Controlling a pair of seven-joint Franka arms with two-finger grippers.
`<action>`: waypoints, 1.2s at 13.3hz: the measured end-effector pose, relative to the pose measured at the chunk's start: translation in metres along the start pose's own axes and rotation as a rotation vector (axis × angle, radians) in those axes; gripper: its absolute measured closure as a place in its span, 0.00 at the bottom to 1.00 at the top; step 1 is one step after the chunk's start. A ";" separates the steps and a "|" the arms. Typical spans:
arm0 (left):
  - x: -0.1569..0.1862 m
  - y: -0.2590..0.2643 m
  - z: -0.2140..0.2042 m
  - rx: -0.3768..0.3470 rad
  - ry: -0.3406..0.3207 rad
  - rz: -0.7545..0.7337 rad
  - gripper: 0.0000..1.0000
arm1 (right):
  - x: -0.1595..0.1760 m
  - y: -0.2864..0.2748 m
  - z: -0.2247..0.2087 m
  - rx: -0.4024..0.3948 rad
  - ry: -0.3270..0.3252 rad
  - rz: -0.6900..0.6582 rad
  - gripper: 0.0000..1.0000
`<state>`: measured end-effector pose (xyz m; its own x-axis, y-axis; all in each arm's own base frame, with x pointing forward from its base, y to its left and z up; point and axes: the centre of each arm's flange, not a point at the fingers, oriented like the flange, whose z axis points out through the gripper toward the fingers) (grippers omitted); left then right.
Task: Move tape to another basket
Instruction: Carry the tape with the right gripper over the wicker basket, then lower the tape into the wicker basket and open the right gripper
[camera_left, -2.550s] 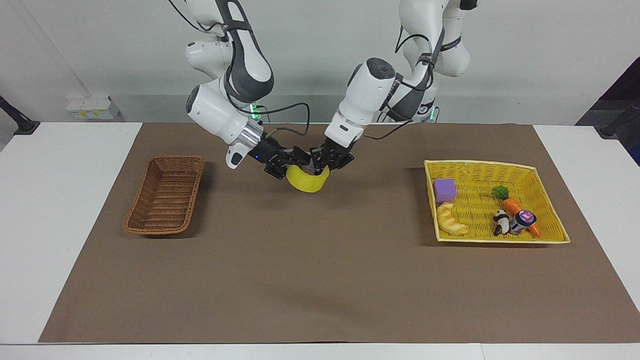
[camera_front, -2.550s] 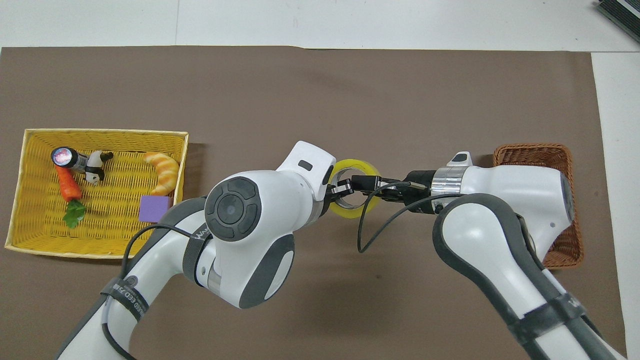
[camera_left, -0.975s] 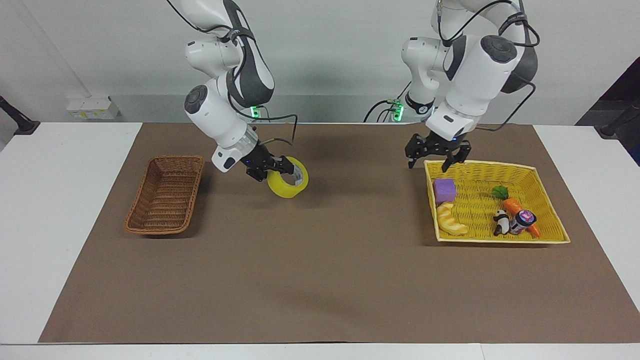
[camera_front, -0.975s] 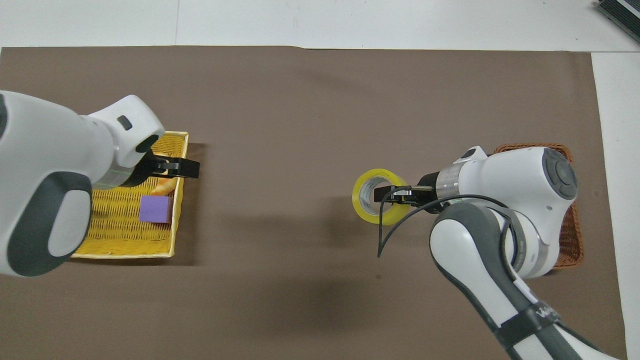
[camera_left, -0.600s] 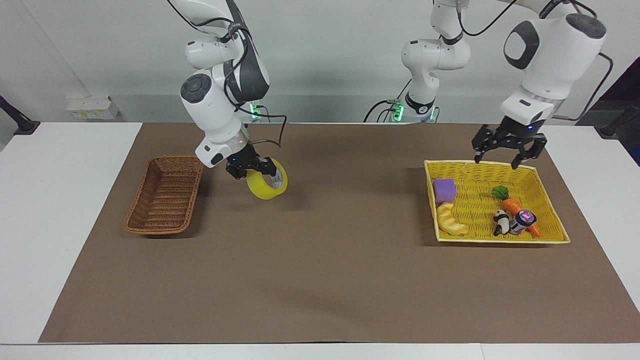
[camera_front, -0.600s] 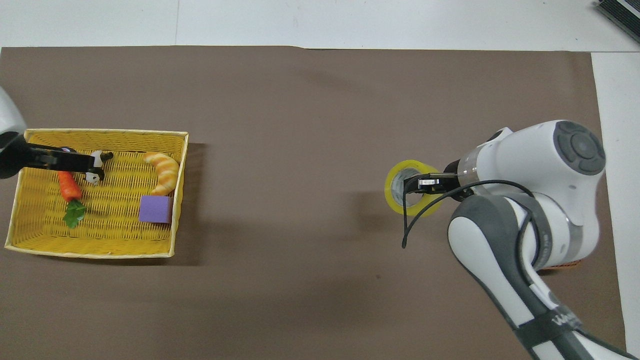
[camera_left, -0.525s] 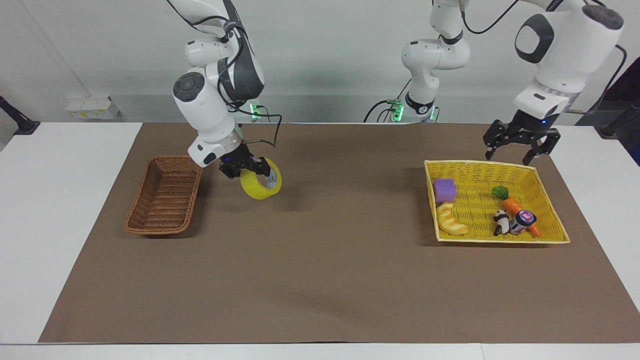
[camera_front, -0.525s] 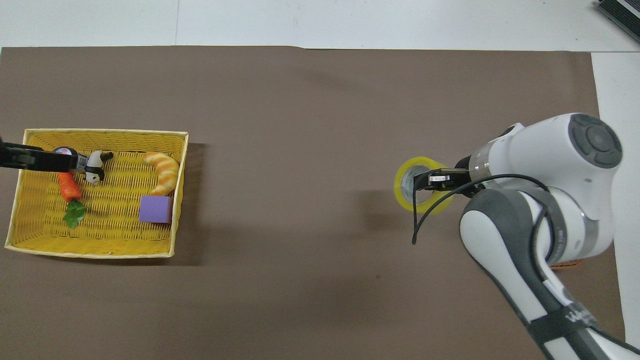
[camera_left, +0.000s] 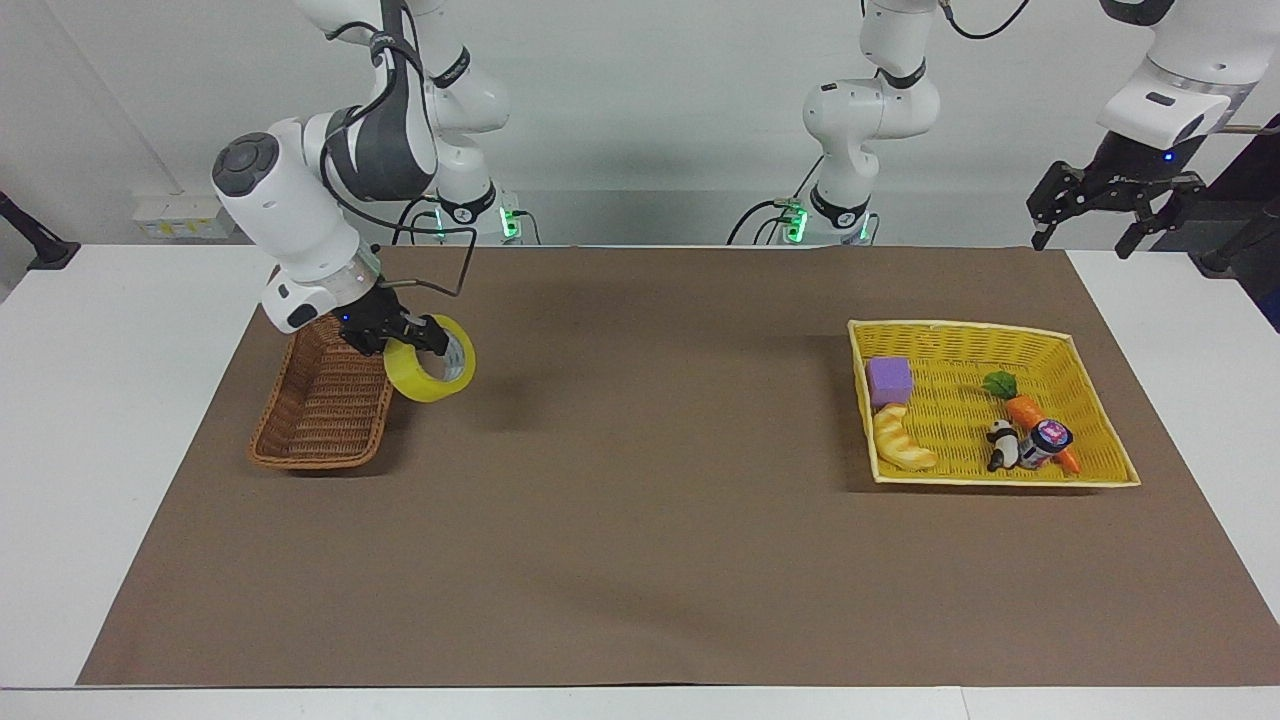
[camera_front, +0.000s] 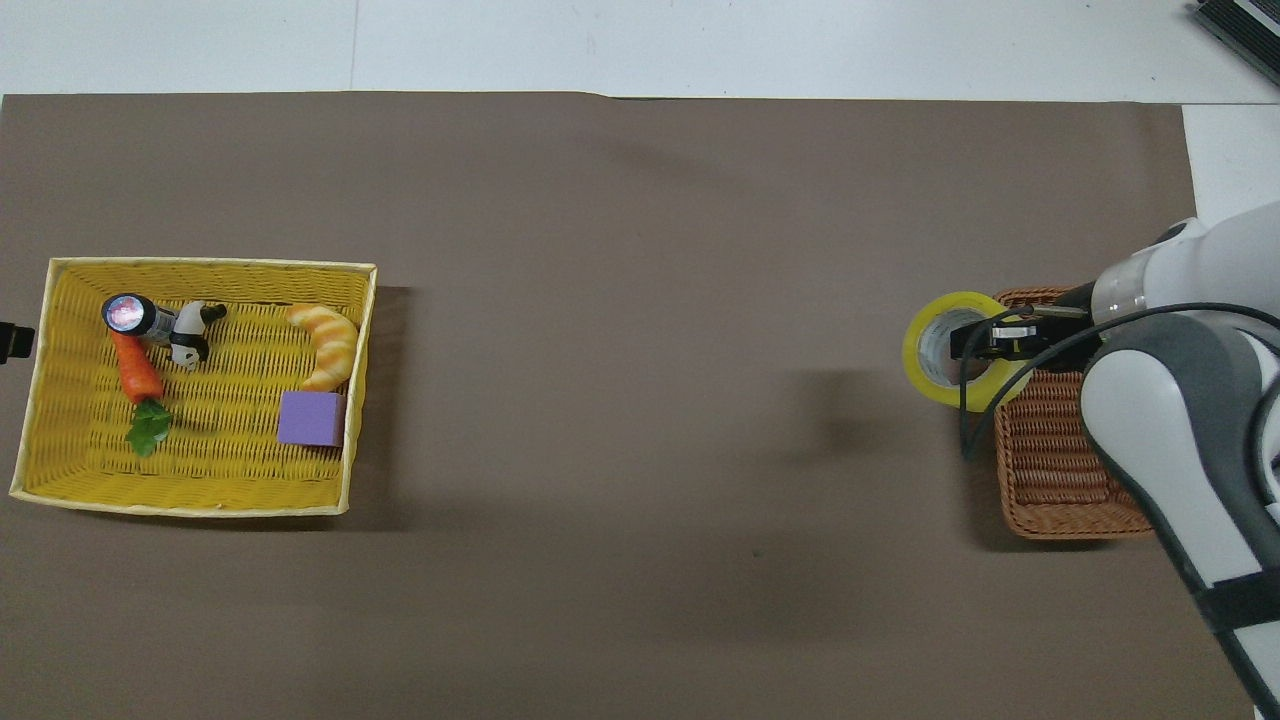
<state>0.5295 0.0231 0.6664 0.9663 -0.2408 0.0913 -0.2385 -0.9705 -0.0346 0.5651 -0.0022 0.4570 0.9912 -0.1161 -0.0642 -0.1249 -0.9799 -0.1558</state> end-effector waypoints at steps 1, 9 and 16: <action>0.001 0.000 0.001 -0.001 -0.003 0.000 0.00 | 0.000 0.008 0.003 -0.008 -0.006 -0.003 1.00; 0.010 0.008 0.014 -0.013 -0.033 -0.002 0.00 | -0.015 0.118 0.030 -0.133 -0.094 -0.109 1.00; 0.027 0.009 0.011 -0.020 -0.065 -0.001 0.00 | -0.024 0.160 0.079 -0.161 -0.138 -0.174 0.80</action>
<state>0.5549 0.0077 0.6579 0.9705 -0.2395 0.0267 -0.2392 -0.9709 -0.0145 0.5183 -0.1429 0.3554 0.9803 0.0681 -0.1854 0.0660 -0.9977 -0.0177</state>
